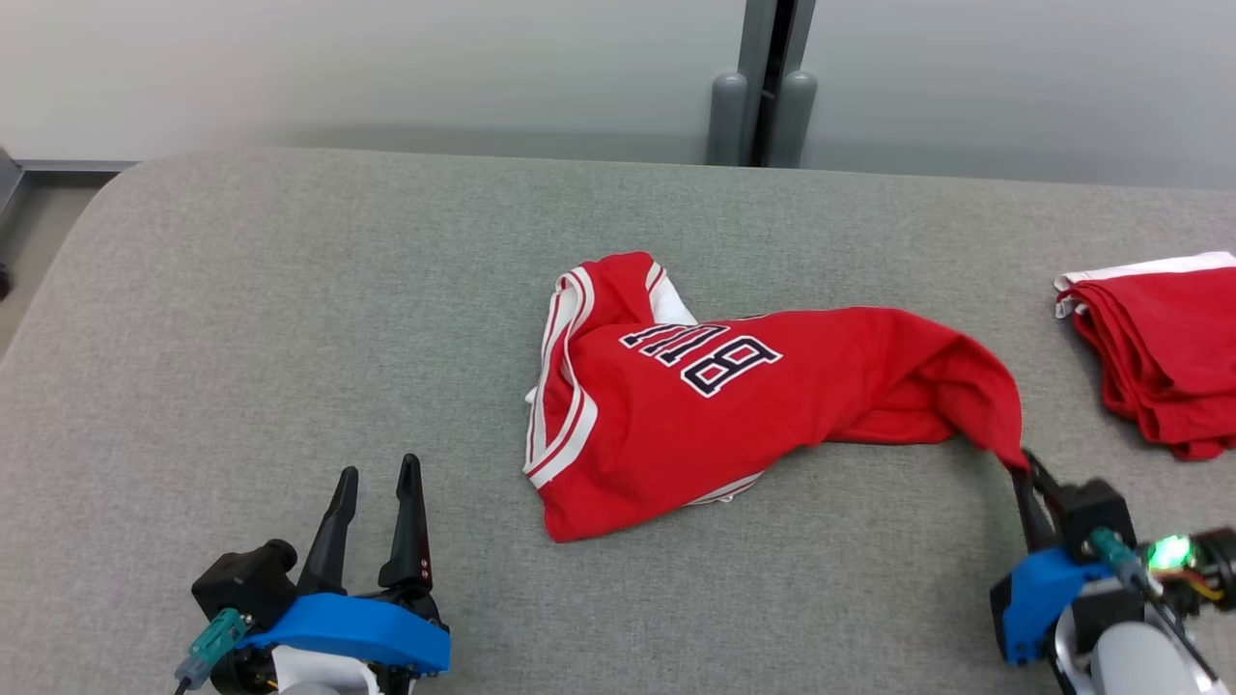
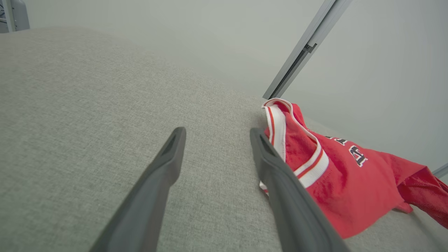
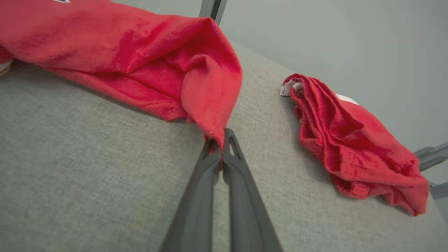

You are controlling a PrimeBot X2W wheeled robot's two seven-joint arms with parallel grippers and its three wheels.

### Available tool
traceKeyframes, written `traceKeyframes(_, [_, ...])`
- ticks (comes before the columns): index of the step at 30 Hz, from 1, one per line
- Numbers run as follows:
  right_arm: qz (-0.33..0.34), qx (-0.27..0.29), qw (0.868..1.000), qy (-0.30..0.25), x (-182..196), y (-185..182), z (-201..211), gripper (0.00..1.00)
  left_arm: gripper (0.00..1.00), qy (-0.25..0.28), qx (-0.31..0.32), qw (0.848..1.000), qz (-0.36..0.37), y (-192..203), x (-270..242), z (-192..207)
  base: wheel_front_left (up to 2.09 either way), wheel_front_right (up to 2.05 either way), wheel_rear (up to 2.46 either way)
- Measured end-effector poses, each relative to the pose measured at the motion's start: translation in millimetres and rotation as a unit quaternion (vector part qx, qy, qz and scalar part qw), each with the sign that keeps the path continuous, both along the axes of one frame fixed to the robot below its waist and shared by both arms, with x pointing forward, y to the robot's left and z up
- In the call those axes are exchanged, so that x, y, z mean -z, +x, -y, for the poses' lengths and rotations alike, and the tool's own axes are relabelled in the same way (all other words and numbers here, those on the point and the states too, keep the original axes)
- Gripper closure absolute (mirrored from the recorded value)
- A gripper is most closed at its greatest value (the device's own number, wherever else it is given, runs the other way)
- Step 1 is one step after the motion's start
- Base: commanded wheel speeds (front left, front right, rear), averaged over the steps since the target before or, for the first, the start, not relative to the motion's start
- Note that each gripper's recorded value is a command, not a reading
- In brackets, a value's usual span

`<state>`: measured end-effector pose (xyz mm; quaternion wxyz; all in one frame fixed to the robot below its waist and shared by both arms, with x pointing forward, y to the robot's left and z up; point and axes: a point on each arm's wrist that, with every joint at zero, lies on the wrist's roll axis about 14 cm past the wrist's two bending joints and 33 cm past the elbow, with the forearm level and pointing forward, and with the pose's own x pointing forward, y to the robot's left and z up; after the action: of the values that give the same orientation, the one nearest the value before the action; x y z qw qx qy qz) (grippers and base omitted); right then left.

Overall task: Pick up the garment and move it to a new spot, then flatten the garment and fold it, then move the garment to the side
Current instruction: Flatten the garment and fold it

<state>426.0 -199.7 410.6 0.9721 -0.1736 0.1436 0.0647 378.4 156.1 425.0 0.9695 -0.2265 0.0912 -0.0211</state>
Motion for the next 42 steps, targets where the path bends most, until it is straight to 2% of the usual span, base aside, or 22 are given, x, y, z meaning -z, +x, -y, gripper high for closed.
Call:
traceKeyframes(1, [-0.007,0.005,1.000,0.004,6,-6,2,0.00,0.00,0.000,0.002,1.000,0.001,1,0,1,0.00,0.00,0.00])
traceKeyframes(6, [-0.010,0.029,0.999,0.034,14,-27,5,0.00,0.00,-0.001,0.017,1.000,0.004,4,-2,9,0.00,0.00,0.00])
traceKeyframes(13, [0.073,0.055,0.993,0.074,-30,-20,13,0.00,0.00,-0.002,0.062,0.998,-0.003,2,-2,32,0.00,0.00,0.00])
traceKeyframes(19, [0.120,0.041,0.987,0.096,-59,-12,2,0.00,0.00,-0.021,0.128,0.990,-0.049,-11,11,70,0.00,0.00,0.00])
traceKeyframes(26, [0.108,0.024,0.984,0.140,-53,-8,-19,0.00,0.00,-0.028,0.174,0.977,-0.123,-23,40,91,0.00,0.00,0.00])
traceKeyframes(34, [0.097,0.022,0.984,0.149,-46,-6,-23,0.00,0.00,-0.050,0.167,0.971,-0.161,-8,55,92,0.00,0.00,0.00])
traceKeyframes(42, [0.093,0.022,0.984,0.148,-42,-7,-22,0.00,0.00,-0.003,0.187,0.966,-0.176,7,67,91,0.00,0.00,0.00])
